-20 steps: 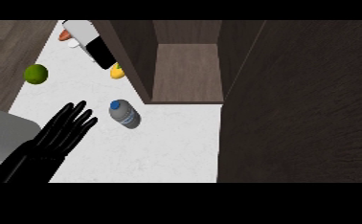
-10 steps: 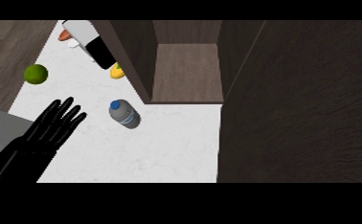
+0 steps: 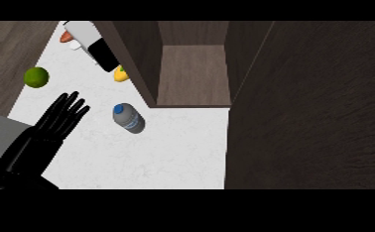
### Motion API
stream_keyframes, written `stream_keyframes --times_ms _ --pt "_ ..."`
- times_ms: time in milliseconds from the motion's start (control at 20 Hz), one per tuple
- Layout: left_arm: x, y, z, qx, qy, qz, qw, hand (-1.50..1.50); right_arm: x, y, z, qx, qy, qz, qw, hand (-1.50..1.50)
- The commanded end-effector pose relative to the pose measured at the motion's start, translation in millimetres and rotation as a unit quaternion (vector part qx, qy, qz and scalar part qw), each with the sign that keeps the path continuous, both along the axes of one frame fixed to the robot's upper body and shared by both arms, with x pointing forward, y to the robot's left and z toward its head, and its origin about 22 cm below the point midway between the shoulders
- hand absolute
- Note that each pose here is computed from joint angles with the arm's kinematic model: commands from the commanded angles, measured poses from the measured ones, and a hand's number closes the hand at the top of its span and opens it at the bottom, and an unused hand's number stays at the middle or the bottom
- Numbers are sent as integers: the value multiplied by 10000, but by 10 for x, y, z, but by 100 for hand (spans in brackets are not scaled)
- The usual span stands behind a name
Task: Pick up the bottled water, place it into the cabinet and close the cabinet
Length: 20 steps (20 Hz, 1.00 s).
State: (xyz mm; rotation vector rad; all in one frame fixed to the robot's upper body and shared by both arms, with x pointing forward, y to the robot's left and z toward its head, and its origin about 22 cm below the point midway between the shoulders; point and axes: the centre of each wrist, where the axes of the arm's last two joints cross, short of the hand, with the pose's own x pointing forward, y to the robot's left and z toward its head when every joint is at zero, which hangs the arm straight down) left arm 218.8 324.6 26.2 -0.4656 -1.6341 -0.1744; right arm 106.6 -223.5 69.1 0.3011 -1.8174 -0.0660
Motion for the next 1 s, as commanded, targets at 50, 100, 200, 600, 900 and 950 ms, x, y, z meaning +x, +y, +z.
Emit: stream_keyframes --times_ms 50,100,200,600,900,950 --pt "219 -104 -281 259 -167 -34 9995 -150 -46 -22 -2 -32 17 68 10000 -150" --pt "356 -39 -170 327 -24 6 9995 -150 -89 4 45 -64 69 58 9999 -150" --pt "350 103 -38 364 -52 58 9993 -150 -32 -67 6 24 3 95 10000 -150" --pt "690 -30 -622 440 419 -54 9981 -150 -153 -20 -33 -5 -34 114 9999 -150" --pt "743 138 -907 298 751 136 9966 -150 -197 71 32 10 -111 78 9999 -150" --pt "877 40 -933 275 766 158 9966 -150 -93 0 12 -8 -103 144 9998 -150"
